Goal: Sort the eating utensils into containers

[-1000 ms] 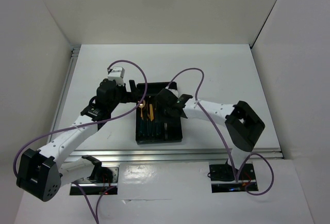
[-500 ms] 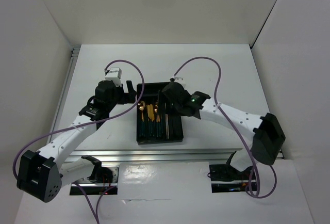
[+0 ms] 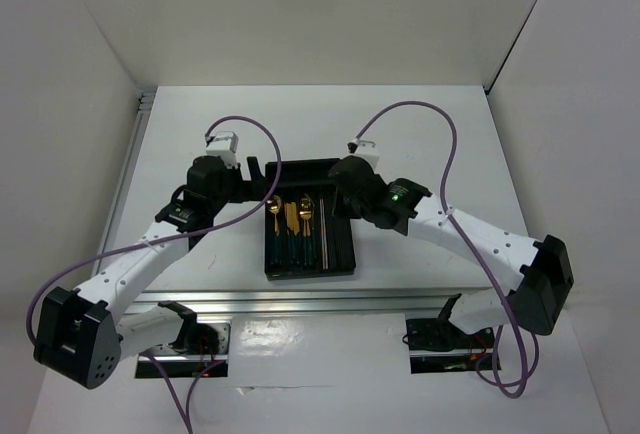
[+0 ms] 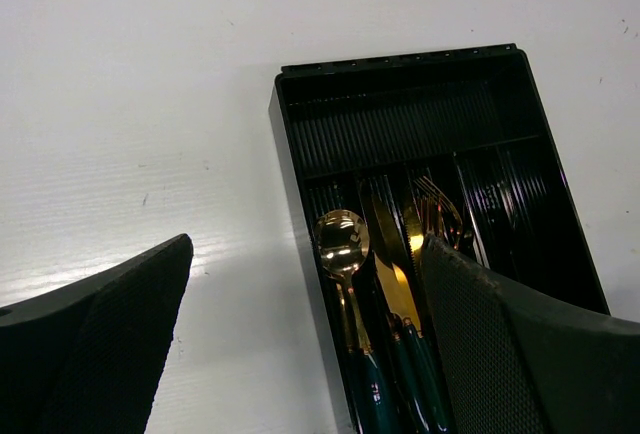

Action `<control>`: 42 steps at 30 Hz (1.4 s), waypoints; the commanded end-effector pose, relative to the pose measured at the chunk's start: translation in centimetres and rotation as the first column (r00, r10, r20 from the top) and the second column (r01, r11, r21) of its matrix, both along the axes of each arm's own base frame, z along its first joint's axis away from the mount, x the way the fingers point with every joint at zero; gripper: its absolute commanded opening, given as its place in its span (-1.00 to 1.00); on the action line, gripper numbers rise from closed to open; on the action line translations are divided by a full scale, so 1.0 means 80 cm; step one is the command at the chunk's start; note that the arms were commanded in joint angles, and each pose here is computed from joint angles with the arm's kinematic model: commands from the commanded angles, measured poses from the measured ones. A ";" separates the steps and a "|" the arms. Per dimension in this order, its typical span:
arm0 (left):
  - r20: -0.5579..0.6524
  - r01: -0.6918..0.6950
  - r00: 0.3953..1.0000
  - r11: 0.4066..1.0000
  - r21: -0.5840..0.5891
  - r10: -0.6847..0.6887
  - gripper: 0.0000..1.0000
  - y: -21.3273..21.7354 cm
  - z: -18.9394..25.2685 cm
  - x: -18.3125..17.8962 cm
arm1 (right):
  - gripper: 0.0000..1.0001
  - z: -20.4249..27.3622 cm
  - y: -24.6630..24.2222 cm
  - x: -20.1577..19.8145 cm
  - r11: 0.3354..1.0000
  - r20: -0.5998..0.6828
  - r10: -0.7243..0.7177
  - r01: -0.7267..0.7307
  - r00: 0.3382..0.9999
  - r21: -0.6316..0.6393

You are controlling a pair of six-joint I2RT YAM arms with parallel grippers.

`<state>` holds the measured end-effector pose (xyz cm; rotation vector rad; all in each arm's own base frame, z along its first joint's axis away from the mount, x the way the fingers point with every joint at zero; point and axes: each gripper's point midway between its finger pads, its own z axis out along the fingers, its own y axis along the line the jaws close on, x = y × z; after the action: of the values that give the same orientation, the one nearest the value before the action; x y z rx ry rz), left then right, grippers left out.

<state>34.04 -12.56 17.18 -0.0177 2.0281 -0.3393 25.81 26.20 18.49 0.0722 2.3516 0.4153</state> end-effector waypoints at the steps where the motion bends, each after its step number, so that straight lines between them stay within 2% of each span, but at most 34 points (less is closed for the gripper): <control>1: 0.043 0.014 0.999 0.999 -0.039 -0.013 1.00 -0.008 0.021 0.010 | -1.00 0.012 -0.008 0.006 0.999 0.028 -0.040 0.040 0.999 -0.021; 3: 0.043 0.015 0.999 0.999 -0.039 -0.013 1.00 -0.008 0.021 0.010 | -0.21 -0.004 -0.012 0.005 0.997 0.003 -0.045 0.045 0.999 -0.067; 4: 0.042 0.023 0.999 0.999 -0.042 -0.021 1.00 -0.010 0.021 0.009 | -0.13 0.001 -0.010 0.006 0.997 0.006 -0.052 0.052 0.999 -0.053; 6: 0.042 0.023 0.999 0.999 -0.042 -0.021 1.00 -0.010 0.021 0.009 | -1.00 0.003 -0.008 0.008 0.998 0.013 -0.052 0.052 0.999 -0.045; 8: 0.033 0.023 0.999 0.999 -0.039 -0.021 1.00 -0.009 0.015 0.007 | -1.00 -0.001 -0.006 0.007 0.998 0.013 -0.046 0.046 0.999 -0.032; 9: 0.033 0.023 0.999 0.999 -0.039 -0.021 1.00 -0.009 0.015 0.007 | -0.81 -0.006 -0.008 0.005 0.998 0.008 -0.046 0.046 0.999 -0.039; 10: 0.033 0.023 0.999 0.999 -0.039 -0.021 1.00 -0.009 0.015 0.007 | -0.07 -0.001 -0.010 0.006 0.998 0.020 -0.052 0.052 0.998 -0.035; 11: 0.033 0.023 0.999 0.999 -0.039 -0.021 1.00 -0.009 0.015 0.007 | -0.10 -0.001 -0.011 0.006 0.998 0.023 -0.044 0.044 0.999 -0.043; 13: 0.024 0.022 0.999 0.999 -0.036 -0.021 1.00 -0.009 0.010 0.006 | -0.83 0.006 -0.013 0.005 0.999 0.039 -0.037 0.038 0.999 -0.032; 14: 0.024 0.022 0.999 0.999 -0.036 -0.021 1.00 -0.009 0.010 0.005 | -0.83 0.006 -0.013 0.005 0.999 0.047 -0.037 0.038 0.998 -0.023; 15: 0.024 0.022 0.999 0.999 -0.036 -0.021 1.00 -0.009 0.010 0.005 | -0.67 0.013 -0.013 0.006 0.999 0.063 -0.030 0.031 0.998 -0.013; 17: 0.033 0.031 0.999 0.999 -0.043 -0.030 1.00 -0.011 0.013 0.006 | -0.01 0.023 -0.017 0.005 1.000 0.091 -0.029 0.029 0.995 -0.002; 18: 0.033 0.031 0.999 0.999 -0.043 -0.030 1.00 -0.010 0.011 0.004 | 0.55 0.022 -0.022 0.005 0.999 0.099 -0.030 0.031 0.995 -0.014; 19: 0.033 0.031 0.999 0.999 -0.043 -0.030 1.00 -0.010 0.011 0.004 | 0.82 0.031 -0.027 0.006 0.999 0.121 -0.046 0.047 0.992 -0.008; 20: 0.032 0.039 0.999 0.998 -0.046 -0.038 1.00 -0.012 0.011 0.003 | 1.00 0.031 -0.029 0.008 0.998 0.127 -0.053 0.055 0.990 -0.012; 28: 0.080 0.065 0.995 0.996 -0.061 -0.060 1.00 -0.016 0.024 0.001 | 1.00 0.089 -0.066 0.019 0.988 0.264 -0.148 0.156 0.953 -0.009; 33: 0.079 0.077 0.994 0.995 -0.065 -0.072 1.00 -0.016 0.025 -0.005 | 1.00 0.100 -0.087 0.020 0.976 0.294 -0.193 0.215 0.936 -0.043; 39: 0.108 0.082 0.991 0.995 -0.064 -0.074 1.00 -0.015 0.034 -0.008 | 1.00 0.127 -0.091 0.018 0.985 0.363 -0.160 0.175 0.918 -0.008; 42: 0.111 0.085 0.991 0.995 -0.054 -0.079 1.00 -0.014 0.034 -0.008 | 1.00 0.137 -0.100 0.021 0.979 0.391 -0.186 0.204 0.901 -0.005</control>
<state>33.04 -13.53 18.13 0.0283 1.9872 -0.4235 26.96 19.38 26.22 0.1436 2.0473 0.2534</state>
